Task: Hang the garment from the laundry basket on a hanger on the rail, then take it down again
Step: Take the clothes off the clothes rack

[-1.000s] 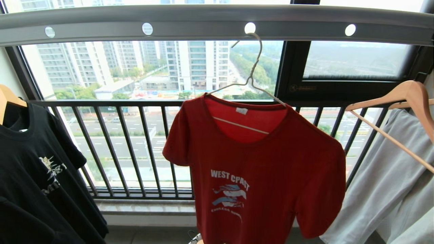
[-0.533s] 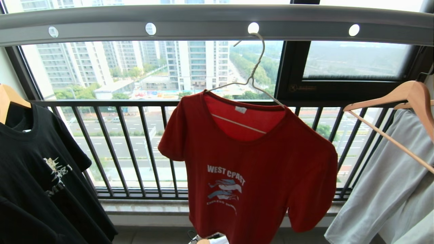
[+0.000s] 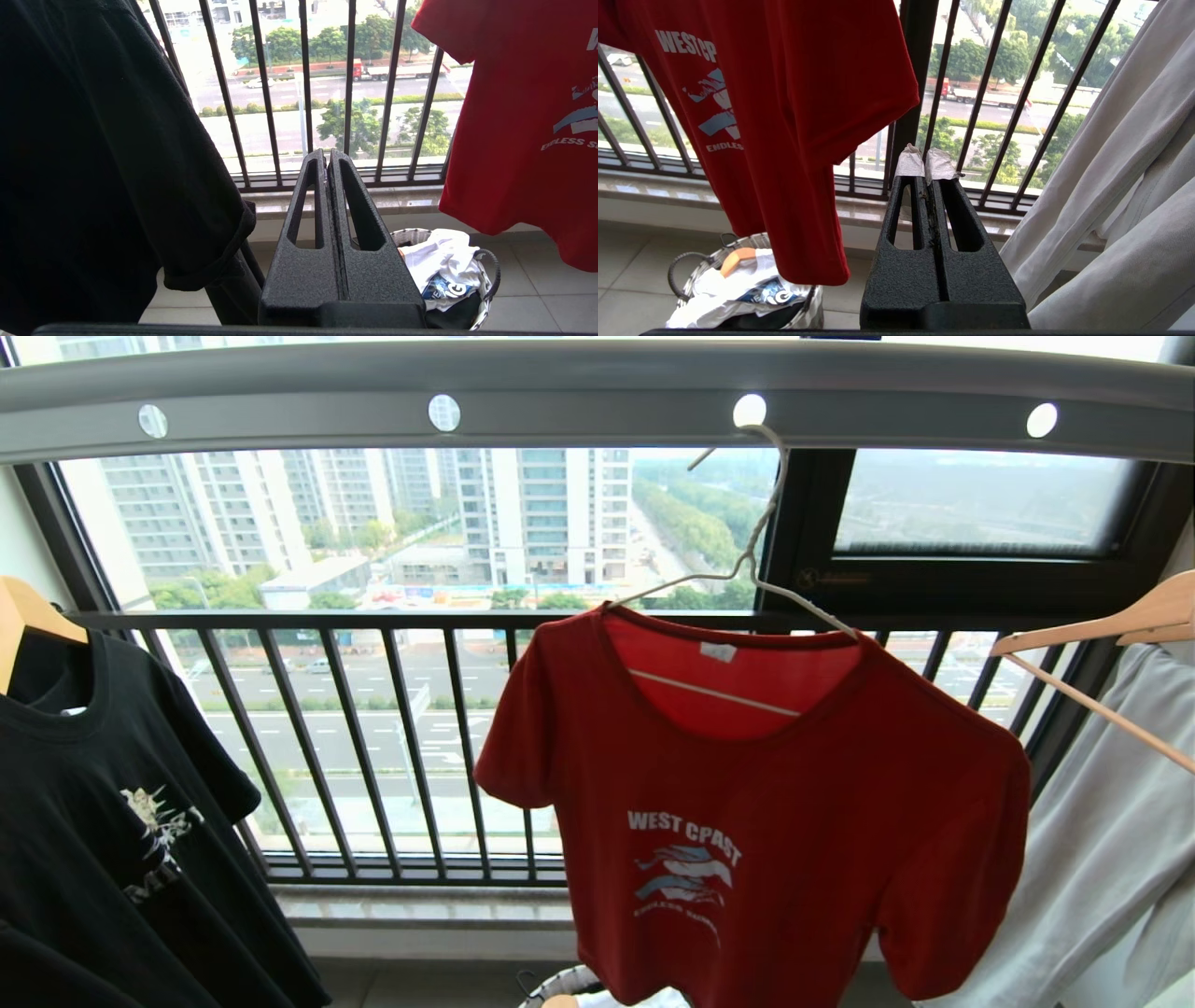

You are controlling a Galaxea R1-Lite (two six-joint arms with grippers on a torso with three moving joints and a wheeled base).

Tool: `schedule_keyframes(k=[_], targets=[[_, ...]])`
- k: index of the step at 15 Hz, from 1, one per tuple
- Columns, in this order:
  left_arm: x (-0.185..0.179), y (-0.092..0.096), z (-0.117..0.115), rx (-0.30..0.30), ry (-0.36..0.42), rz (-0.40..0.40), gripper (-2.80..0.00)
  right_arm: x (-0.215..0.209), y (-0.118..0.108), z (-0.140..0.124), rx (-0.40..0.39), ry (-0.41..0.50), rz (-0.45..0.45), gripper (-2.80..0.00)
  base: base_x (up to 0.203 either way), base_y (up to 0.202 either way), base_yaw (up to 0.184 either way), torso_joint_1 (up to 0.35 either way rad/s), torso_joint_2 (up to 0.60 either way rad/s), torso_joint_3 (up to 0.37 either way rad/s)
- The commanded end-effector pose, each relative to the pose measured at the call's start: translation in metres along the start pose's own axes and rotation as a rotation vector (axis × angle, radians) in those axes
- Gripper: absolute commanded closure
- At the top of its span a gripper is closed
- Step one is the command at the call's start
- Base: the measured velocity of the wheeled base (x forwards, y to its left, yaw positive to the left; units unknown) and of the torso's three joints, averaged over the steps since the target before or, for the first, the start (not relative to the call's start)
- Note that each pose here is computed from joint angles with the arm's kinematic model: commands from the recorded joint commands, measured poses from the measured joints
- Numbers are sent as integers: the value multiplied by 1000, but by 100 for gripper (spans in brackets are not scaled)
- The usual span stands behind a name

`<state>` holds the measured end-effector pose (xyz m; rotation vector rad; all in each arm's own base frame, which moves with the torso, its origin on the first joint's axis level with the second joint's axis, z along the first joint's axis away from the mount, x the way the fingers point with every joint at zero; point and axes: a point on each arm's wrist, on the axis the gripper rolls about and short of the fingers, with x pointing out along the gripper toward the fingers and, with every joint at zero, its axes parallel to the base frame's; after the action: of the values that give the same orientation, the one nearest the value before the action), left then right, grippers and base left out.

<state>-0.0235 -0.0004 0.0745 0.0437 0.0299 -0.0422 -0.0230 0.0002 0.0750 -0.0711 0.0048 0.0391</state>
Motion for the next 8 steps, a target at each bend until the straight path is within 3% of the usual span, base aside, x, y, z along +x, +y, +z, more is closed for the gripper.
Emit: schedule_keyframes(k=[1,8], targets=[[0,0,0,0,0,0,0,0,0,0,-7,1,1,0,0,0,0,0,0,0],[0,0,0,0,0,0,0,0,0,0,9,0,-1,0,0,0,0,0,0,0]])
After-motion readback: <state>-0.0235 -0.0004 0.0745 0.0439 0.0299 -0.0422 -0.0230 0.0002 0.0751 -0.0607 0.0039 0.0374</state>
